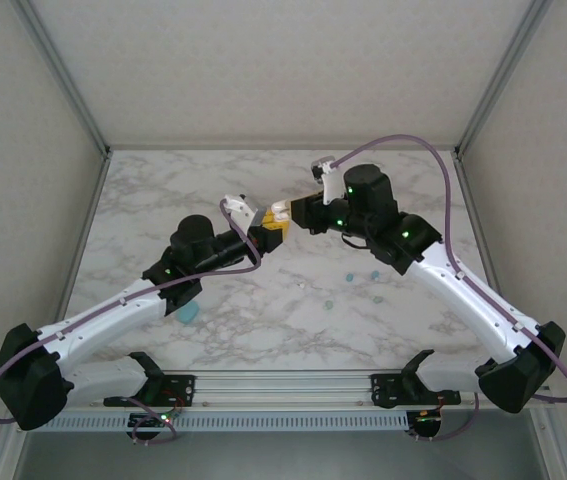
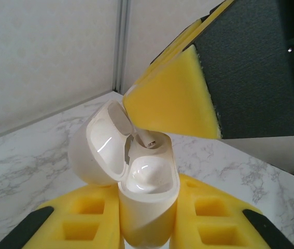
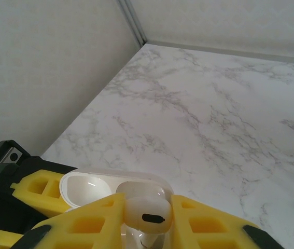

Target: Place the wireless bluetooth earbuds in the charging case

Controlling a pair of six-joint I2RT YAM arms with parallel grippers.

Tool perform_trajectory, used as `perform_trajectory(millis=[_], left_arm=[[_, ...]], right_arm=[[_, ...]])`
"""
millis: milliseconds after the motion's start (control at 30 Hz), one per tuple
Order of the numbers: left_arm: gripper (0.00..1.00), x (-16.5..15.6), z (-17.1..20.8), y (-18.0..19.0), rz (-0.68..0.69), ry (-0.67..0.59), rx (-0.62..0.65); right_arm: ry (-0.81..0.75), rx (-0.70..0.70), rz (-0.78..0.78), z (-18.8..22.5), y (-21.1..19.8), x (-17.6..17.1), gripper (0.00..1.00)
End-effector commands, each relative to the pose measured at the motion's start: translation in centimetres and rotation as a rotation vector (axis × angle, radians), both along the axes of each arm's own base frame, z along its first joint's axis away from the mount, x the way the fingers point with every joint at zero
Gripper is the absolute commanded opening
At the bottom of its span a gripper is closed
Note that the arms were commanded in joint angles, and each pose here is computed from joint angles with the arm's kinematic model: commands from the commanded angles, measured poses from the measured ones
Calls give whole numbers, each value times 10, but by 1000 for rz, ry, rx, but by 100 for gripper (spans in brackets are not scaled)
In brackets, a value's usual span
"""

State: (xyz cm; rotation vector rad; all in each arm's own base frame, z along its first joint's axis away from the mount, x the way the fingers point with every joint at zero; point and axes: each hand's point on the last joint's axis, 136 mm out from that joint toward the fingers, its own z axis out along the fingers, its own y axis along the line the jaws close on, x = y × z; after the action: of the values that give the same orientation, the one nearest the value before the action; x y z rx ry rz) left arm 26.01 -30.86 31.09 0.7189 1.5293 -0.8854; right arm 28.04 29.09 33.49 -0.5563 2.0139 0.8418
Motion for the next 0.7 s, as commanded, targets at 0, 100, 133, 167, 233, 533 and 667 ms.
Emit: perform_trajectory(millis=[0, 100, 133, 167, 233, 533, 667], left_arm=[[19, -8, 34, -4, -30, -72, -56], [19, -6, 37, -2, -12, -69, -66], [19, -6, 38, -1, -9, -69, -68], [19, -6, 39, -1, -5, -71, -70], [19, -5, 40, 1, 1, -74, -72], [19, -4, 40, 0, 5, -72, -76], [19, -4, 41, 0, 5, -74, -76]], right_arm=[[-50, -49, 6, -8, 3, 2, 26], [-67, -74, 55, -12, 5, -4, 26], [-72, -84, 65, -14, 5, -5, 26], [-76, -93, 79, -15, 6, -7, 26], [-82, -108, 96, -18, 6, -9, 26], [-73, -92, 176, -16, 14, -20, 31], [-61, -95, 171, -18, 13, -20, 35]])
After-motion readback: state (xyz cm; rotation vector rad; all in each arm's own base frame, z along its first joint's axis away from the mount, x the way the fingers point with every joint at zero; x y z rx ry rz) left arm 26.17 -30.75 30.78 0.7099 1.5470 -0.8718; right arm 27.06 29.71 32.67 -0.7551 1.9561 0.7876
